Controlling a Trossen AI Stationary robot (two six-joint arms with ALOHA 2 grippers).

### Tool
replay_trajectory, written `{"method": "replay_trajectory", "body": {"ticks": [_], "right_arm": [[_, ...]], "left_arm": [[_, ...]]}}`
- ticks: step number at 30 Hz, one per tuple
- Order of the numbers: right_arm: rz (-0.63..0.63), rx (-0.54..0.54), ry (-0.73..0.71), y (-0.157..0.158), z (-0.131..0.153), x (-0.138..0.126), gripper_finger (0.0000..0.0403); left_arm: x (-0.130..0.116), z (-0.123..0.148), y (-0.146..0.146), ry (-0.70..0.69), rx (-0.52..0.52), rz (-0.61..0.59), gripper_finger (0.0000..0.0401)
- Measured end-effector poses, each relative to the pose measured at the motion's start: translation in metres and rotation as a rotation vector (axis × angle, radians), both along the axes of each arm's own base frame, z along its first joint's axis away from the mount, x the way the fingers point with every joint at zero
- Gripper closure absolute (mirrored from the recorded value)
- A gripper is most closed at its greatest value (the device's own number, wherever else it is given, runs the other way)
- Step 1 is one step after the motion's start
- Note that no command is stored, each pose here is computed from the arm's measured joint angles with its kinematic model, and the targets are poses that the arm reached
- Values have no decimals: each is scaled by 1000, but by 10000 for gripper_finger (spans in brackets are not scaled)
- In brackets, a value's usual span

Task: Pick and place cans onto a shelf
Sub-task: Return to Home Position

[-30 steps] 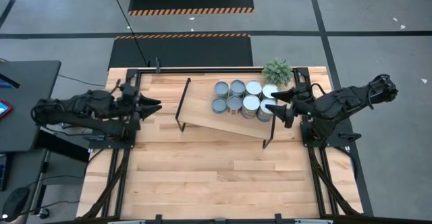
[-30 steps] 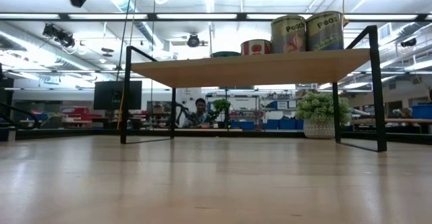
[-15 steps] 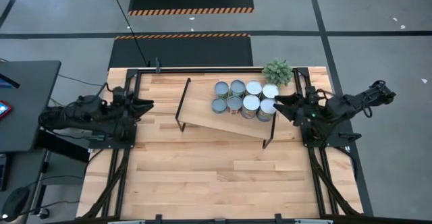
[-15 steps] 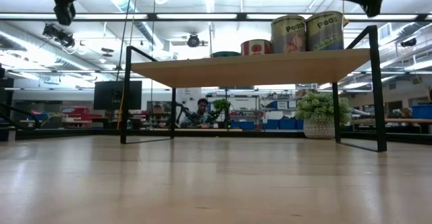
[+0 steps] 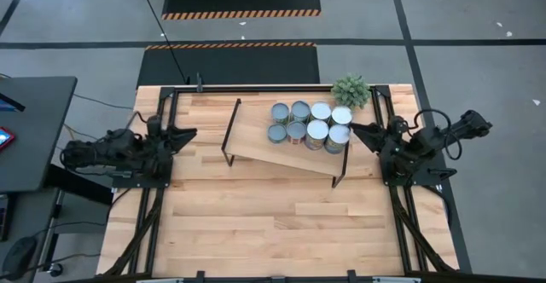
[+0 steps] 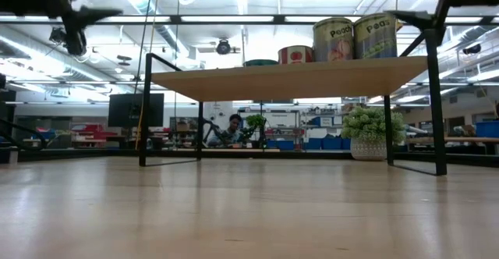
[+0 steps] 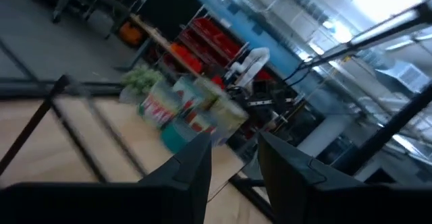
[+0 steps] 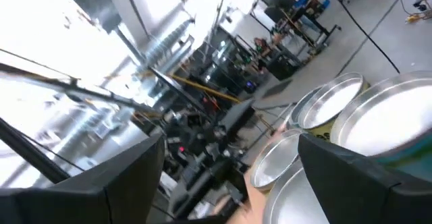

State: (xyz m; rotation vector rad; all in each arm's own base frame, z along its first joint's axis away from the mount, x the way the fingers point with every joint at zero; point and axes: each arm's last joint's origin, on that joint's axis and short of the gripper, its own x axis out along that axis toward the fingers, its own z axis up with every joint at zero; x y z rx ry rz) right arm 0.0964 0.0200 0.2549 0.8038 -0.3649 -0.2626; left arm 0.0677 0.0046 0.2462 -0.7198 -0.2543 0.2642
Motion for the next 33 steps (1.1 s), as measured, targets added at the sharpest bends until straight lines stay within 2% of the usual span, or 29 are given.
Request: {"method": "replay_trajectory", "body": {"ticks": [4, 13, 16, 20, 23, 24, 27, 29, 31, 33], "right_arm": [[-7, 21, -40, -1, -17, -1, 55], [5, 84, -126, 0, -50, -1, 55], [21, 118, -109, 0, -53, 1, 55], [-45, 141, -93, -1, -55, 1, 55], [-59, 91, -67, -1, -56, 1, 55], [-70, 11, -17, -1, -57, 2, 55], [-99, -325, 181, 1, -65, 4, 55], [-118, -468, 241, 1, -64, 4, 55], [-132, -538, 262, 1, -63, 4, 55], [-135, -556, 262, 2, -64, 4, 55]], "left_arm": [[9, -20, -1, 16, -47, 4, 278], [26, -62, -3, -108, -178, -34, 312], [26, -62, -3, -112, -198, -32, 323], [26, -63, -3, -83, -166, -10, 328], [28, -70, -4, 36, -21, -41, 325], [28, -74, -5, 104, 75, -48, 324], [30, -75, -6, 228, 424, -44, 323], [30, -75, -6, 277, 591, -30, 323], [31, -75, -6, 310, 693, -18, 324], [31, -75, -6, 323, 742, -14, 323]]}}
